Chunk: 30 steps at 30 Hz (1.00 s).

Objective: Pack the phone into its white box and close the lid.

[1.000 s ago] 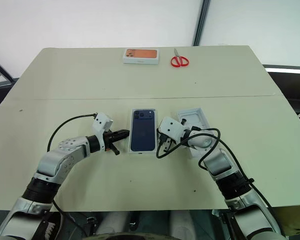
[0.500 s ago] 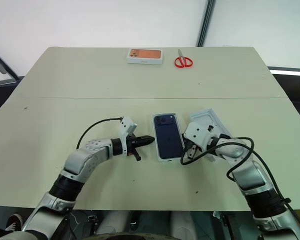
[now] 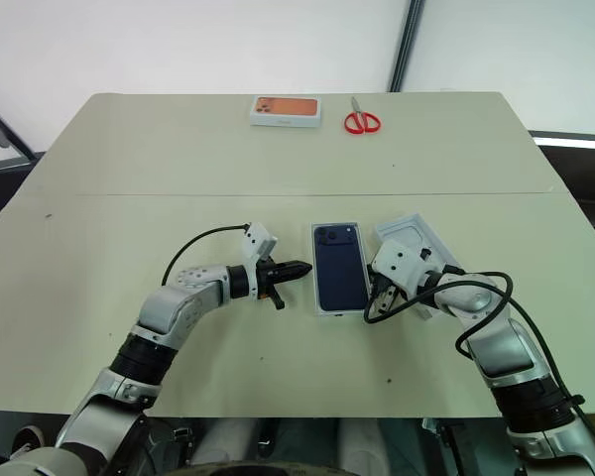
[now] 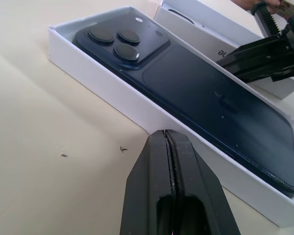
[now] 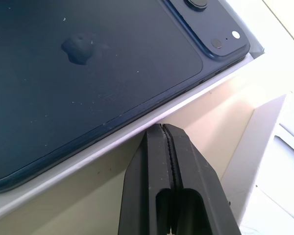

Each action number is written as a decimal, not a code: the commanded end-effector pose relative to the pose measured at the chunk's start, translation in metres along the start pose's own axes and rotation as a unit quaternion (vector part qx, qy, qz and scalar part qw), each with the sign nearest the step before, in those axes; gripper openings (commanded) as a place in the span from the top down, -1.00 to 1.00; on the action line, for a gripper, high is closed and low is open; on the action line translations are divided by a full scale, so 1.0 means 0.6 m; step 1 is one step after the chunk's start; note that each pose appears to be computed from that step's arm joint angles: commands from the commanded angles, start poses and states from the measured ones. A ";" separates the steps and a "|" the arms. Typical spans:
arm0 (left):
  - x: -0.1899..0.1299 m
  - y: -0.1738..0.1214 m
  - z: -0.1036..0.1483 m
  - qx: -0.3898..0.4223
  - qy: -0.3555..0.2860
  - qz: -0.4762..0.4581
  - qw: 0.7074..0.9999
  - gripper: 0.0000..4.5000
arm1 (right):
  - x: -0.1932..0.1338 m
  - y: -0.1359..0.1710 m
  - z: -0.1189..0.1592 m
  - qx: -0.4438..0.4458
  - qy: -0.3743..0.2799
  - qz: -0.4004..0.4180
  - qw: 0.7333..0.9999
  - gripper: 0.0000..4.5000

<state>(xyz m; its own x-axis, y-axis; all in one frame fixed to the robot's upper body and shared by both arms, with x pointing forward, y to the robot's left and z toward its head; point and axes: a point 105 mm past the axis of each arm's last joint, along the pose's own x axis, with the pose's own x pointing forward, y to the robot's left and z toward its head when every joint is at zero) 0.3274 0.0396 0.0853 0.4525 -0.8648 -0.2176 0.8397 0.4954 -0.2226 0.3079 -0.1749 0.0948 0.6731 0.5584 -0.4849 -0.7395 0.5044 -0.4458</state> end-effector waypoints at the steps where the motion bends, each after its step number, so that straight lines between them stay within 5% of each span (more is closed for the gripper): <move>1: -0.022 0.024 0.031 0.019 -0.027 0.026 0.999 0.99 | -0.017 -0.023 0.040 -0.021 -0.029 -0.014 0.999 1.00; 17: -0.050 0.018 0.055 0.046 -0.040 0.025 0.998 0.99 | 0.017 -0.090 -0.003 -0.030 0.030 -0.109 0.993 1.00; 23: -0.073 0.023 0.063 0.034 -0.057 0.023 0.998 0.99 | 0.005 -0.103 0.038 0.013 -0.025 -0.114 0.993 1.00; 24: -0.078 0.023 0.062 0.024 -0.056 0.014 0.998 1.00 | 0.000 -0.099 0.044 0.062 -0.044 -0.100 0.992 0.89; 27: -0.098 0.033 0.068 0.047 -0.059 0.020 0.997 0.60 | -0.020 -0.085 0.048 0.061 -0.040 -0.076 0.994 0.40; 30: -0.121 0.037 0.085 0.057 -0.075 0.008 0.996 -0.10 | -0.046 -0.101 0.051 0.086 -0.037 -0.107 0.990 -0.32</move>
<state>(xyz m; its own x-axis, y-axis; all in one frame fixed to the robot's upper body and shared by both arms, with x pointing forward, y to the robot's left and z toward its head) 0.3307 0.1051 0.1249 0.5127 -0.8458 -0.1476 0.8341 0.5315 -0.1479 0.3355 -0.1930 0.1335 0.7763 0.4913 -0.3949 -0.6238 0.6886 -0.3697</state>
